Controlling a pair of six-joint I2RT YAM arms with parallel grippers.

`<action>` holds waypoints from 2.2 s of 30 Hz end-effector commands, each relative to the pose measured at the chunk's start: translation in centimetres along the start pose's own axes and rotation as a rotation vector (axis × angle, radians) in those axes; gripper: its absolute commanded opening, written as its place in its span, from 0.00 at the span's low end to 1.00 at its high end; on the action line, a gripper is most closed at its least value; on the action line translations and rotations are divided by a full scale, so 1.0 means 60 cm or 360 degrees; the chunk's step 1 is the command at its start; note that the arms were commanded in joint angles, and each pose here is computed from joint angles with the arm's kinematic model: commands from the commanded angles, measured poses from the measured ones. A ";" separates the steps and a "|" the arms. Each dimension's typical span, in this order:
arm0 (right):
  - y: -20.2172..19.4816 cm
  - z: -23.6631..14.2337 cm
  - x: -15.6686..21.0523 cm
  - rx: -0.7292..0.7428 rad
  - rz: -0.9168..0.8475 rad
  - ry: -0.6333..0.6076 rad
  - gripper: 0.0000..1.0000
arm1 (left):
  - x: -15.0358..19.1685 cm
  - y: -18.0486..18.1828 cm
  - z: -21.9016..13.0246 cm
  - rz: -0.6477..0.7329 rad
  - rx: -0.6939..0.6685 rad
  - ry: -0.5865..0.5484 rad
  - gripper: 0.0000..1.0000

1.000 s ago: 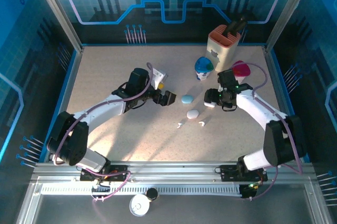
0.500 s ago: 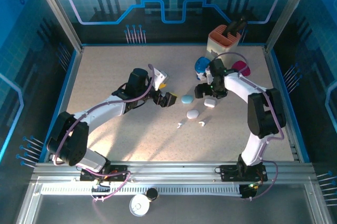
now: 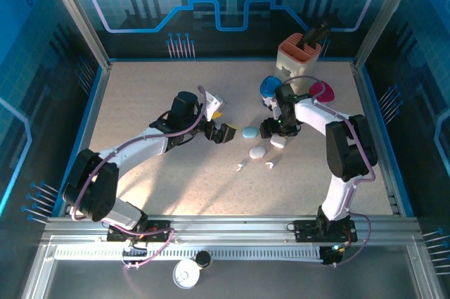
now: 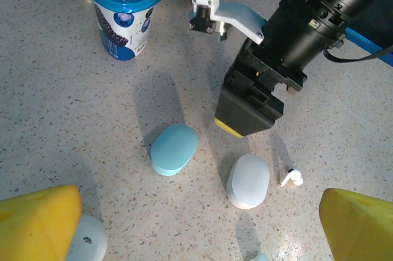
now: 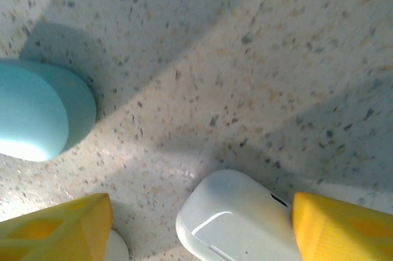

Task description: Insert the wireless bluetooth earbuds into the charging case

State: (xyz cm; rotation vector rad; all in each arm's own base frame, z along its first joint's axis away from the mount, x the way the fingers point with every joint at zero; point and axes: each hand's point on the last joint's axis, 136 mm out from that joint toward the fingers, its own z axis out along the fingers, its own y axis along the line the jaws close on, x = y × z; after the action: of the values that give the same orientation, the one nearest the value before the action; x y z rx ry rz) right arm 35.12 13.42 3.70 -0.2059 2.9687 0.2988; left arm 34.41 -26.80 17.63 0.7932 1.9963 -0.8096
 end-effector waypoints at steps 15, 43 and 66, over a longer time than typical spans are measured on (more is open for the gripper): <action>-0.003 -0.032 0.036 0.0431 -0.0557 0.0298 0.74 | 0.005 -0.004 -0.007 0.0056 0.0004 -0.0019 0.99; 0.001 -0.005 0.013 0.0507 -0.0679 0.0377 0.41 | 0.009 -0.003 -0.013 0.0060 -0.0023 -0.0024 0.99; 0.125 -0.353 -0.060 -0.1066 0.0816 -0.0982 0.32 | -0.165 -0.095 -0.014 0.0185 -0.0035 -0.0797 0.94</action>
State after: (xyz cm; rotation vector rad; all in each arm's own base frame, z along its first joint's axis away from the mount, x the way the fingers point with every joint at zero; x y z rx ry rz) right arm 33.69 15.57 22.32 0.3446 2.3490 0.8993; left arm 34.00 -30.65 24.37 0.6498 1.6317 -0.7907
